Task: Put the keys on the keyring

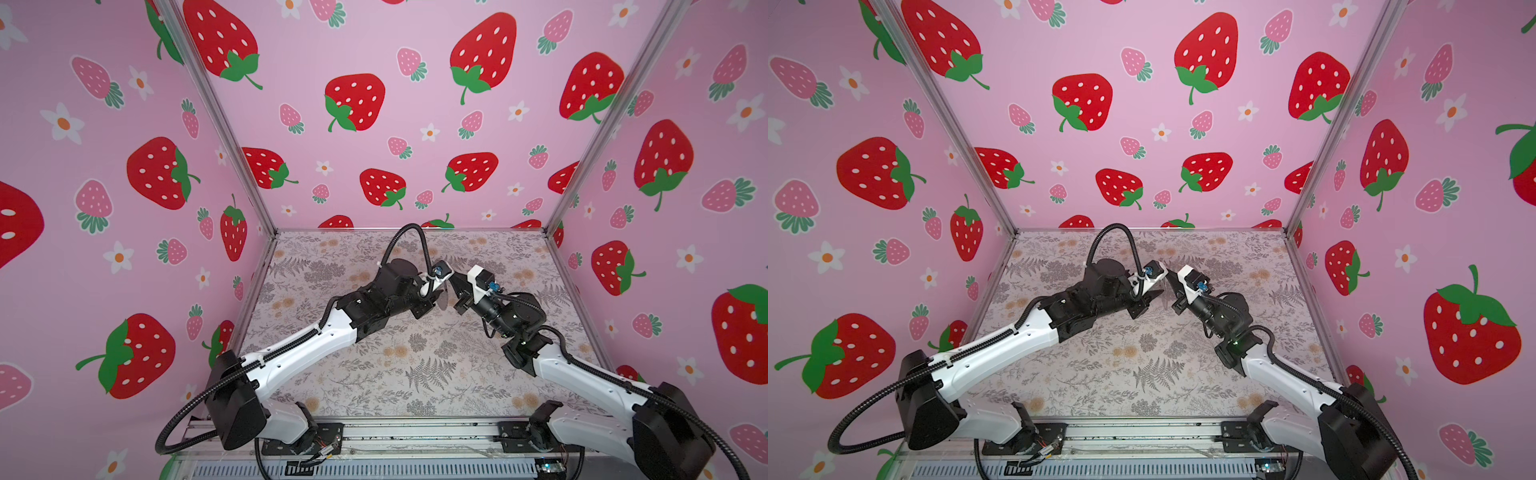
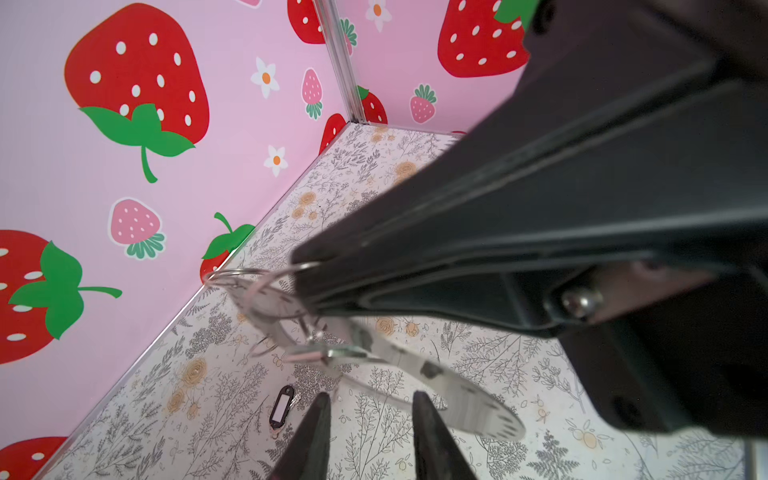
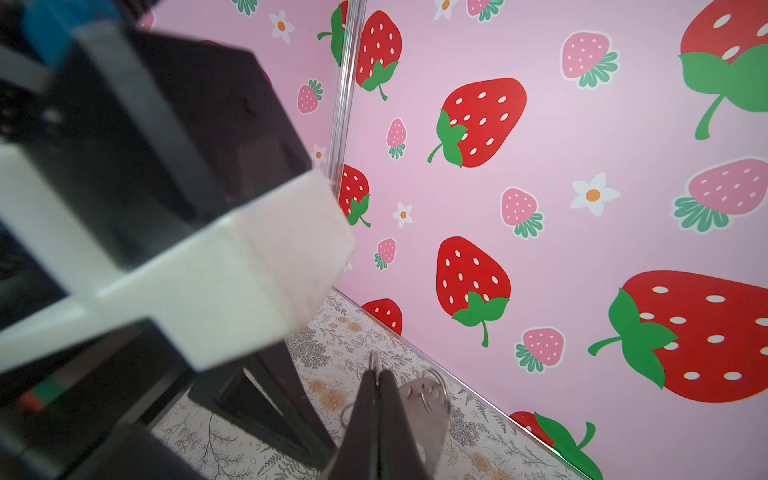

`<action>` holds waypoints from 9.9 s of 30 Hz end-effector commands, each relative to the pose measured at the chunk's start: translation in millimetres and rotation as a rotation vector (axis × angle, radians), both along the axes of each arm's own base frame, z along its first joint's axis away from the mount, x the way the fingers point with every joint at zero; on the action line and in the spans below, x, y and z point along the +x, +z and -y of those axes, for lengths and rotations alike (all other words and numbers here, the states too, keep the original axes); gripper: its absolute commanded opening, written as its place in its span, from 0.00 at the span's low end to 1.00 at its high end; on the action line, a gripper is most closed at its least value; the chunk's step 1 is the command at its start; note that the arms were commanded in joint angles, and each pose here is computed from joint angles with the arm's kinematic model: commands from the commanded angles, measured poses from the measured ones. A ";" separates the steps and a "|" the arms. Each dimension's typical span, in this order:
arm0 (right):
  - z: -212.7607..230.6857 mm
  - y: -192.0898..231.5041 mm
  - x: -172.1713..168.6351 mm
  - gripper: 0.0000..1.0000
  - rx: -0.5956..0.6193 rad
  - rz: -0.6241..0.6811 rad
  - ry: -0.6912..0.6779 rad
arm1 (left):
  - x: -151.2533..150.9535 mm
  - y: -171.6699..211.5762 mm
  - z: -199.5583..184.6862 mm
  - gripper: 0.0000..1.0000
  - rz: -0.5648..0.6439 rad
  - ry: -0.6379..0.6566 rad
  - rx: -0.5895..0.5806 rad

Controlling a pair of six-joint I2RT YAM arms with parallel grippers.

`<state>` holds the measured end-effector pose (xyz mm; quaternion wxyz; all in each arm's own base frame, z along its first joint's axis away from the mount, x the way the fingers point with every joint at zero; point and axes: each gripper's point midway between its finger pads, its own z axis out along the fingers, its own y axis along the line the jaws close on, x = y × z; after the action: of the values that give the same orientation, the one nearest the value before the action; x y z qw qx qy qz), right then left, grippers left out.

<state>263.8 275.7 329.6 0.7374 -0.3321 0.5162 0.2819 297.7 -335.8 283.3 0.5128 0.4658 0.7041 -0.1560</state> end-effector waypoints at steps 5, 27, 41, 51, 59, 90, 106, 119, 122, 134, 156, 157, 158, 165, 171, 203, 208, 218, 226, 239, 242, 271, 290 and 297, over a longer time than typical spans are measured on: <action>-1.8 21.2 -33.3 0.00 0.029 0.141 0.175 | -15.0 47.1 -30.6 0.38 0.018 -0.112 -0.139; -10.1 27.1 -65.2 0.00 0.015 0.202 0.359 | -48.2 68.6 -14.1 0.25 -0.013 -0.367 -0.220; -18.0 22.1 -70.1 0.00 -0.013 0.185 0.427 | -54.4 71.0 -12.4 0.07 0.003 -0.406 -0.228; -17.3 14.9 -52.4 0.07 -0.146 0.213 0.310 | -51.4 64.4 -20.2 0.00 -0.024 -0.356 -0.134; -11.4 12.9 -40.2 0.32 -0.263 0.263 0.202 | -40.2 52.4 -29.4 0.00 -0.088 -0.249 0.018; -26.3 3.2 -30.5 0.17 -0.371 0.280 0.147 | -38.3 39.0 -21.3 0.00 -0.289 -0.159 0.254; -31.7 -8.5 -22.5 0.02 -0.427 0.226 0.115 | -42.8 40.7 -16.0 0.00 -0.276 -0.179 0.265; -28.5 8.6 -42.0 0.00 -0.277 0.230 0.179 | -14.6 40.7 -47.6 0.39 -0.137 -0.004 0.148; -29.7 11.4 -45.7 0.00 -0.252 0.235 0.201 | -12.6 35.0 -49.8 0.40 -0.140 -0.006 0.092; -30.0 13.5 -47.1 0.00 -0.236 0.238 0.212 | -26.8 17.5 -34.7 0.45 -0.188 -0.119 -0.006; -30.7 15.7 -54.2 0.00 -0.213 0.254 0.252 | -14.9 10.8 -29.7 0.50 -0.135 -0.095 -0.061; -30.5 15.6 -53.9 0.00 -0.212 0.255 0.253 | -16.0 10.7 -28.8 0.50 -0.129 -0.104 -0.067; -29.9 16.0 -53.9 0.00 -0.211 0.255 0.254 | -17.0 11.3 -28.0 0.49 -0.122 -0.113 -0.076; -26.4 18.2 -57.4 0.00 -0.188 0.259 0.288 | -38.3 17.1 -20.7 0.40 -0.074 -0.251 -0.134; -21.1 17.7 -58.1 0.00 -0.183 0.256 0.328 | -56.4 18.5 -19.8 0.40 -0.043 -0.357 -0.148; -24.2 22.1 -82.7 0.00 -0.196 0.277 0.552 | -68.9 16.2 -27.9 0.38 -0.137 -0.519 -0.186; -24.2 24.0 -85.1 0.00 -0.193 0.280 0.565 | -68.2 13.0 -26.0 0.33 -0.152 -0.530 -0.185; -24.9 20.9 -84.5 0.00 -0.197 0.271 0.569 | -65.8 18.5 -24.0 0.25 -0.130 -0.529 -0.202; -25.6 17.3 -80.9 0.00 -0.200 0.263 0.555 | -70.0 22.8 -24.0 0.26 -0.133 -0.536 -0.230; -22.7 21.7 -66.1 0.00 -0.179 0.248 0.458 | -68.7 14.4 -22.2 0.07 -0.138 -0.511 -0.194; -20.3 23.9 -58.3 0.00 -0.151 0.226 0.410 | -67.1 14.3 -19.5 0.01 -0.133 -0.494 -0.172; -24.7 -8.2 -42.7 0.00 -0.246 0.127 0.367 | -36.2 31.5 -44.8 0.00 0.001 -0.199 0.180; -24.6 -36.8 -17.7 0.09 -0.310 0.039 0.295 | -27.3 13.0 -38.2 0.00 -0.023 -0.219 0.401; 38.2 -40.1 40.6 0.36 -0.278 -0.054 -0.162 | -14.5 -12.3 -11.5 0.00 -0.184 -0.191 0.354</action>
<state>274.8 275.3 282.9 0.6566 -0.4640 0.5454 0.2368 282.3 -312.0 270.3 0.3514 0.6128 0.7020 -0.0911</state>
